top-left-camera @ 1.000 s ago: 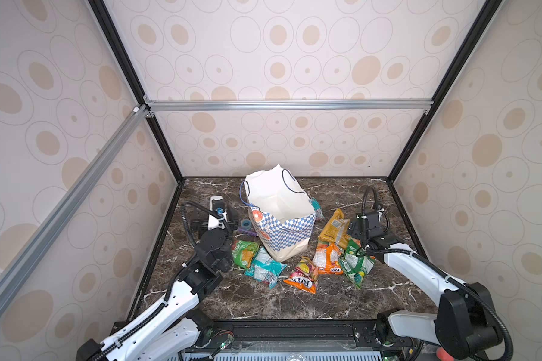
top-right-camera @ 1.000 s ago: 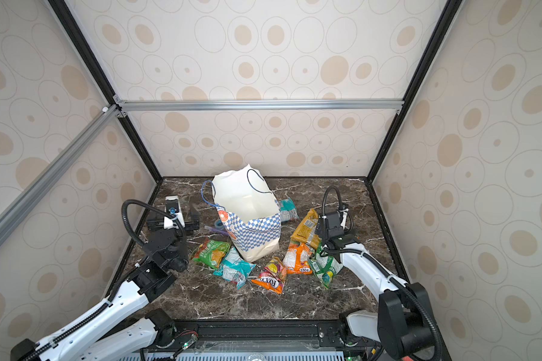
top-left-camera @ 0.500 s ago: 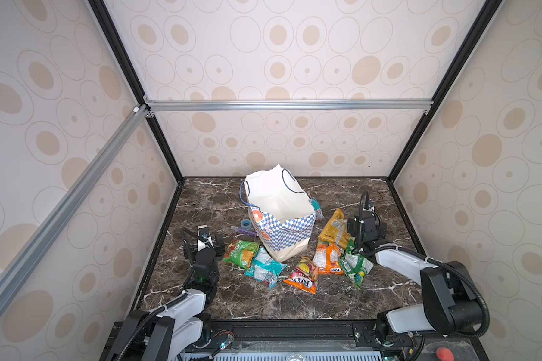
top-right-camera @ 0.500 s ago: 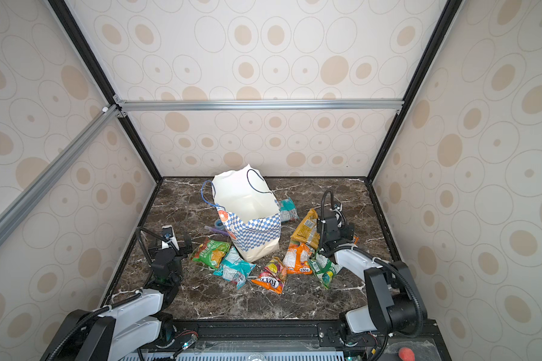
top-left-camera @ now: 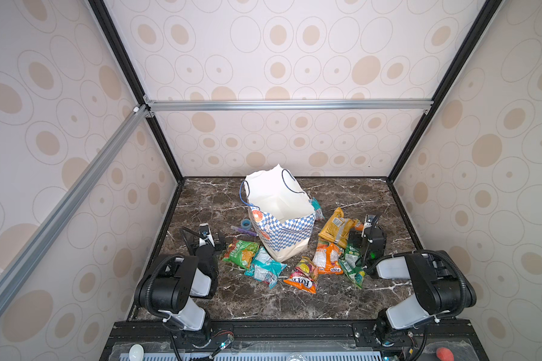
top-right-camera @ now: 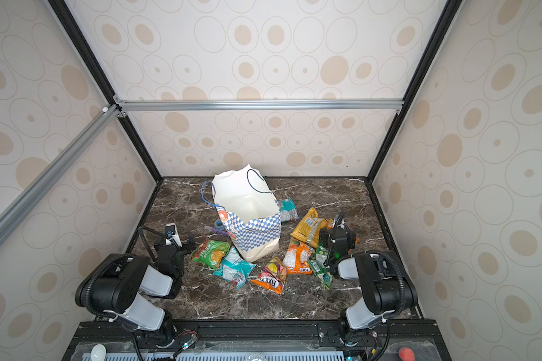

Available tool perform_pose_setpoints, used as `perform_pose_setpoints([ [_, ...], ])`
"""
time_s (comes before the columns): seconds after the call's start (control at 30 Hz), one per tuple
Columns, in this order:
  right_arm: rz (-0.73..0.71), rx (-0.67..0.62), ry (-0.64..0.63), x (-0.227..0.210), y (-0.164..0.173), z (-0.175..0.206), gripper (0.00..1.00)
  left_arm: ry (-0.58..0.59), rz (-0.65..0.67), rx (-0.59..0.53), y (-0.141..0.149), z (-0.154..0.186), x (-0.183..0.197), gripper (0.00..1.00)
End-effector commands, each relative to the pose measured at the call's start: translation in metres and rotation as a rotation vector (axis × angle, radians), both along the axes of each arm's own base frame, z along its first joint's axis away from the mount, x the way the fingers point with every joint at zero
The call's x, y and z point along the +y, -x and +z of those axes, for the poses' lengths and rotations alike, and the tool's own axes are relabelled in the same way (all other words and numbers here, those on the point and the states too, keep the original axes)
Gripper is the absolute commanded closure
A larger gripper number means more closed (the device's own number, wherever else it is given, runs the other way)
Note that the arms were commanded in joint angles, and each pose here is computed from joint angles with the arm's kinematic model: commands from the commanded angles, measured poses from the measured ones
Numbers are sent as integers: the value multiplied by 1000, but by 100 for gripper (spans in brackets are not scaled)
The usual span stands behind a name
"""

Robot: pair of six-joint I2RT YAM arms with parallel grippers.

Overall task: Take the snacks out of the paper bag
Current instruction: Reset both arms

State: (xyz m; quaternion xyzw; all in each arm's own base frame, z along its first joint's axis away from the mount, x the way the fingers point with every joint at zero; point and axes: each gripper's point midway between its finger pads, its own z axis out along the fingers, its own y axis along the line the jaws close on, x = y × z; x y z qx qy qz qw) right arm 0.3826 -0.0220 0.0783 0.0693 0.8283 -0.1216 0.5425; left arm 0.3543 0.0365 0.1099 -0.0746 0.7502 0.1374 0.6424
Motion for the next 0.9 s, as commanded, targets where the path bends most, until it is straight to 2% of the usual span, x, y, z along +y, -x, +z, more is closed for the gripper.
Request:
perform_pose_setpoints([
  [0.0,22,-28,-24,3,-8,12,0,34,-27,-69,-16,21,1,2],
  [0.87,19,-36,-18,2,-8,13,0,13,-47,-73,-16,22,-5,2],
])
